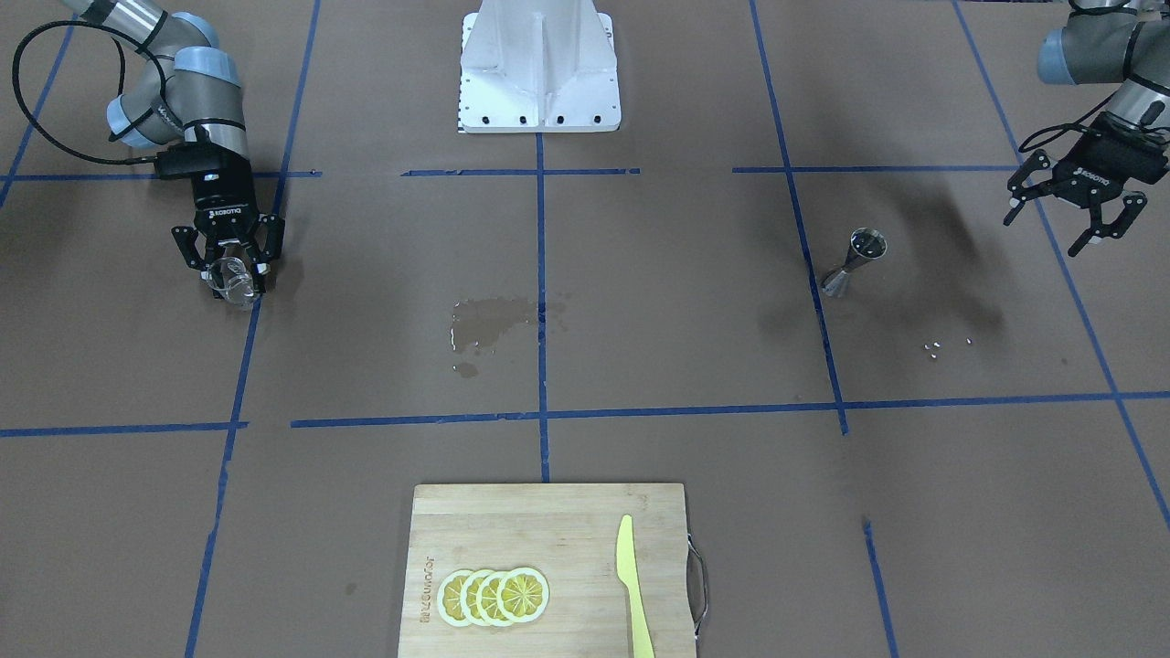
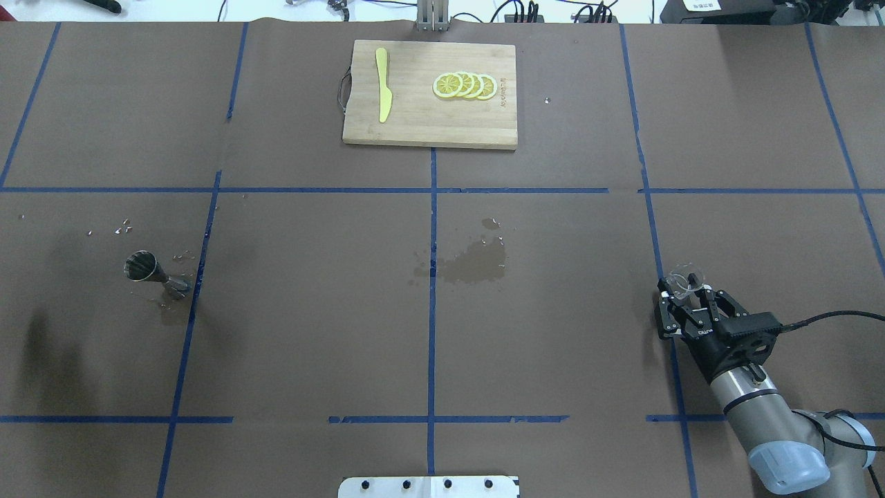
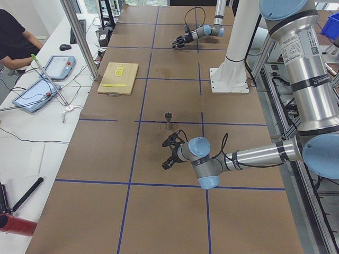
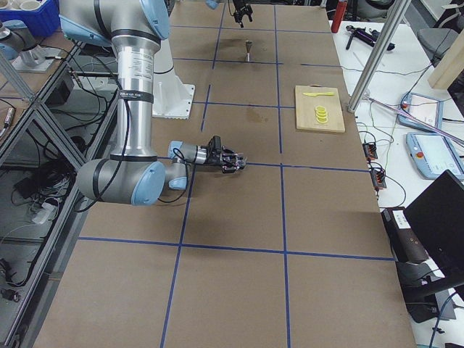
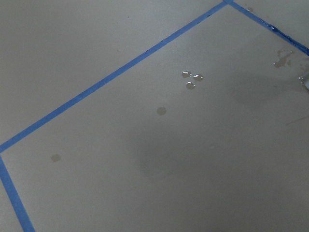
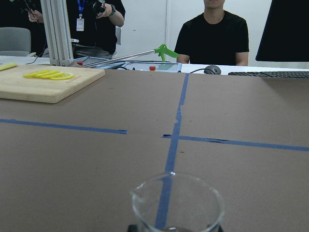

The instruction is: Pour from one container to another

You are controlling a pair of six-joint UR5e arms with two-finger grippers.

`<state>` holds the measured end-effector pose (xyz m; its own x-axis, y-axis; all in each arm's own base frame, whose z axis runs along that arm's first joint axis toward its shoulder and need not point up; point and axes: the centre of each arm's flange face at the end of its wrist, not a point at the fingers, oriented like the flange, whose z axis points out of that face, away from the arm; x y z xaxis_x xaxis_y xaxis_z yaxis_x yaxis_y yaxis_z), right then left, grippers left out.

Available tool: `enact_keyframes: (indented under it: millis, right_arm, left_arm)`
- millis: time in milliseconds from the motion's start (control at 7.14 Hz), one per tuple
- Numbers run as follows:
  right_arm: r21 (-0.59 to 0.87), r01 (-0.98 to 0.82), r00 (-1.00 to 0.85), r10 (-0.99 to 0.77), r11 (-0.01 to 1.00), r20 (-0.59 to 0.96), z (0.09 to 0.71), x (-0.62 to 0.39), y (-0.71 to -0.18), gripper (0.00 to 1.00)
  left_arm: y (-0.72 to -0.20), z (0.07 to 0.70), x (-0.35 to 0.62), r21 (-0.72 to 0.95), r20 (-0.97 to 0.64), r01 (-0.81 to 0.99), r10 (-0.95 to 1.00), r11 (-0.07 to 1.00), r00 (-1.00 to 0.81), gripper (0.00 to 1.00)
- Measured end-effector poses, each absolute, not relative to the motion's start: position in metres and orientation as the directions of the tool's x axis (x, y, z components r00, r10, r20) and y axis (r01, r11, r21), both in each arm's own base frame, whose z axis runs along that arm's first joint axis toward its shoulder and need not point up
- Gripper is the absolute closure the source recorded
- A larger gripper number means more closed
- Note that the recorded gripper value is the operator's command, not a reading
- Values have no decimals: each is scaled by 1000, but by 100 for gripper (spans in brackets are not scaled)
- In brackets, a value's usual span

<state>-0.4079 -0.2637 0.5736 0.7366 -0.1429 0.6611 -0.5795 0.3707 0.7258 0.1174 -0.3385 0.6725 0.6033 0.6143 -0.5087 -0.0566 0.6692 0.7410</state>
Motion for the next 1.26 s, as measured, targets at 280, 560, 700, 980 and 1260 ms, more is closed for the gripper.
enact_keyframes:
  millis: [280,560,700,980,1260]
  right_arm:
    - [742,-560,749,-158,369,644,570,-407,-263,0]
    - [749,-545,750,-180,377,636,561,-399,-262,0]
    - [752,-528,749,-201,395,631,556,-385,-259,0]
    - [739,-478,731,-251,474,634,547,-333,-251,0]
    - [683,-420,696,-270,597,665,540,-273,-266,0]
  left_arm:
    - [-339,673,117,740,-509,-55,612,670,606,0]
    - [-339,674,117,738,-510,-53,609,672,608,0]
    - [-340,674,118,736,-513,-51,606,675,608,0]
    - [-344,678,120,728,-521,-48,596,684,611,0]
    - [-345,686,121,717,-525,-52,588,695,616,0]
